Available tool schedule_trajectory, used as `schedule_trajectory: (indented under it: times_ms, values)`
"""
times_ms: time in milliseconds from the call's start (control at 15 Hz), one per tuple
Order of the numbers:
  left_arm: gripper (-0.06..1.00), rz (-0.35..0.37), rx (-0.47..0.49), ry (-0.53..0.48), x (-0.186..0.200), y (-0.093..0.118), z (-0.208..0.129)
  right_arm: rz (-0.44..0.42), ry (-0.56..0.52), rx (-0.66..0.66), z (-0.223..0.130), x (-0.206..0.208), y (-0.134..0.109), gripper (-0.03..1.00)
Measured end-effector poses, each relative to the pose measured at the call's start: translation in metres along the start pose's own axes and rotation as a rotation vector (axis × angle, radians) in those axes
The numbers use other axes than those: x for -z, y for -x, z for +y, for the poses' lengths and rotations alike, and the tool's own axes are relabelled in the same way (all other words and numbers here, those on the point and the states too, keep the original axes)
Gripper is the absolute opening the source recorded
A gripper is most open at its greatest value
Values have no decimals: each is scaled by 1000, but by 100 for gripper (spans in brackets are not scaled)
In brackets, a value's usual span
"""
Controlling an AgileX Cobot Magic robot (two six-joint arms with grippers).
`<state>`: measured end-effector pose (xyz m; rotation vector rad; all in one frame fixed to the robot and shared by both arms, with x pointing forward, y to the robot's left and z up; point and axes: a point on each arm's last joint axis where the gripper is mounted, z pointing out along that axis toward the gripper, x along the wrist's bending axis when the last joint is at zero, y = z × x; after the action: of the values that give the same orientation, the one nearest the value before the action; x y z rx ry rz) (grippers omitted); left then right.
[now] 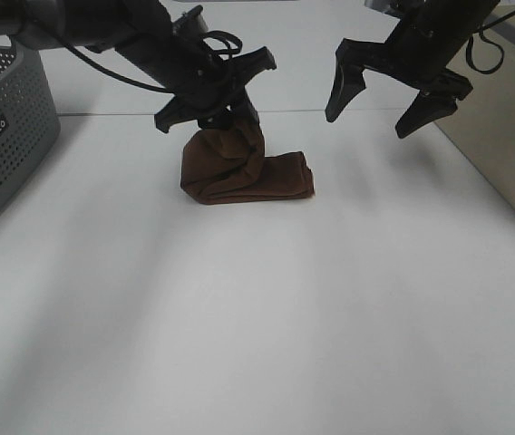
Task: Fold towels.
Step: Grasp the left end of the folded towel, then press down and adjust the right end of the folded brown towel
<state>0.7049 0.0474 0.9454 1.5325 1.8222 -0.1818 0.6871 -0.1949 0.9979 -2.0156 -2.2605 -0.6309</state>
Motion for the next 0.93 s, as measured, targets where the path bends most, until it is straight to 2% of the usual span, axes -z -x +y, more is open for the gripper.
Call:
schedule_trajectory:
  times_ms: [67,200,400,600,733,933]
  values:
    - [41,-30,28,8,-5,5,-4,0,0,0,0,0,0,96]
    - [53,-77,59,25,-6,16,-5,-2,-4,1,0,0,0,96]
    - [56,-116,43,58,8,28,12,28,-1,-8,0,0,-2,96]
    - [56,-100,-18,38,30,23,35,185,5,-24,2,-8,-14,96]
    - [56,-61,-65,8,51,5,56,369,6,-16,4,-25,-27,96]
    - [56,-19,-65,-21,74,-27,79,559,8,52,0,-63,-57,96]
